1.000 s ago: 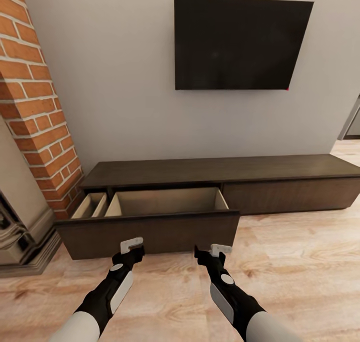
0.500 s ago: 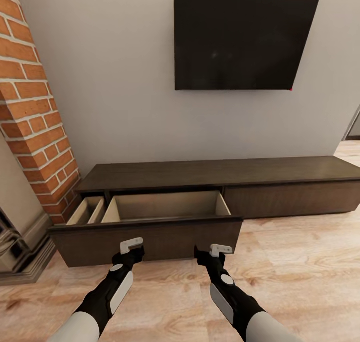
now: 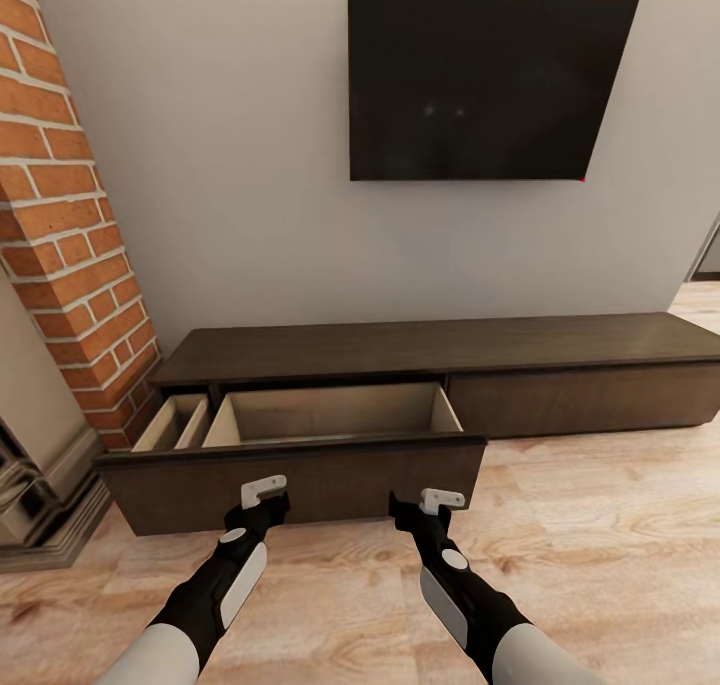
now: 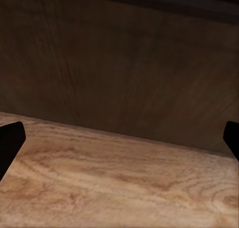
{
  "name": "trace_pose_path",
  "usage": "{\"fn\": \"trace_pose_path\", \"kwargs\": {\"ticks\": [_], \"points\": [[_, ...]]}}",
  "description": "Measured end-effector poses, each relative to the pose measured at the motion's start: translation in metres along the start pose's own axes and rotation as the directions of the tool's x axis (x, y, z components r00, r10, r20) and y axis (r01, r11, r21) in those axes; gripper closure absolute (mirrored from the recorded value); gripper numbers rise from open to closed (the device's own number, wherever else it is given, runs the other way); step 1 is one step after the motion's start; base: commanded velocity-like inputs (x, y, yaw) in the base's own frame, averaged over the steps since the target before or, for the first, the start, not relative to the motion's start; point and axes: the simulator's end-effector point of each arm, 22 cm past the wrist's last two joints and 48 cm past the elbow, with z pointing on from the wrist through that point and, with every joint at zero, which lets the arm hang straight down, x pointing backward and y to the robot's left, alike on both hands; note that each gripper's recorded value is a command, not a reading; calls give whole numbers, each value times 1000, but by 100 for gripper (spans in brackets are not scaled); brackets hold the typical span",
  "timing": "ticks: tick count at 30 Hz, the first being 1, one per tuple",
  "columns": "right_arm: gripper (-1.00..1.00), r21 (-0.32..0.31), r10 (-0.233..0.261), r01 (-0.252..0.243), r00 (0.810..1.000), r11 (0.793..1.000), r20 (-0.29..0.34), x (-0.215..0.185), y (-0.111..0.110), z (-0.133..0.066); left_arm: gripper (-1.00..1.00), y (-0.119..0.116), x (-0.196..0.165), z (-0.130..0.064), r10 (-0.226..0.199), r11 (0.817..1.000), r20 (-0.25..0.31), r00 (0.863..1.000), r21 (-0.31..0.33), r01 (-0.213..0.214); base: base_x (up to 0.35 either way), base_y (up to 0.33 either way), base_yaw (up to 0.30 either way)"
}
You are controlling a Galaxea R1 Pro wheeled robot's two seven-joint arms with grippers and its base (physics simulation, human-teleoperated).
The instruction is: Place each of the two pumpkins and all three candles from the living room inside a cabinet in the living room (use any cabinet), then make sure every cabinet is closed, and position the cauldron so it is next to a table in the living room.
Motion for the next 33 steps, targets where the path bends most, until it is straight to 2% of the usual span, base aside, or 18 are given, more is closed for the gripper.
{"fn": "trace_pose_path", "kwargs": {"ticks": [15,29,33], "points": [[-100,1,0,0,1000,1000,0,0,-1,0,-100,0,-2,0,-2,1000,3,1000,1,2,0,0,0],[-100,12,4,-4,998,1000,-56,34,-8,9,-100,6,32,14,5,1000,-54,999,-15,-6,0,0,0],[-100,12,4,-4,998,1000,-56,34,-8,9,-100,6,32,14,6,1000,-54,999,-15,-6,0,0,0]]}}
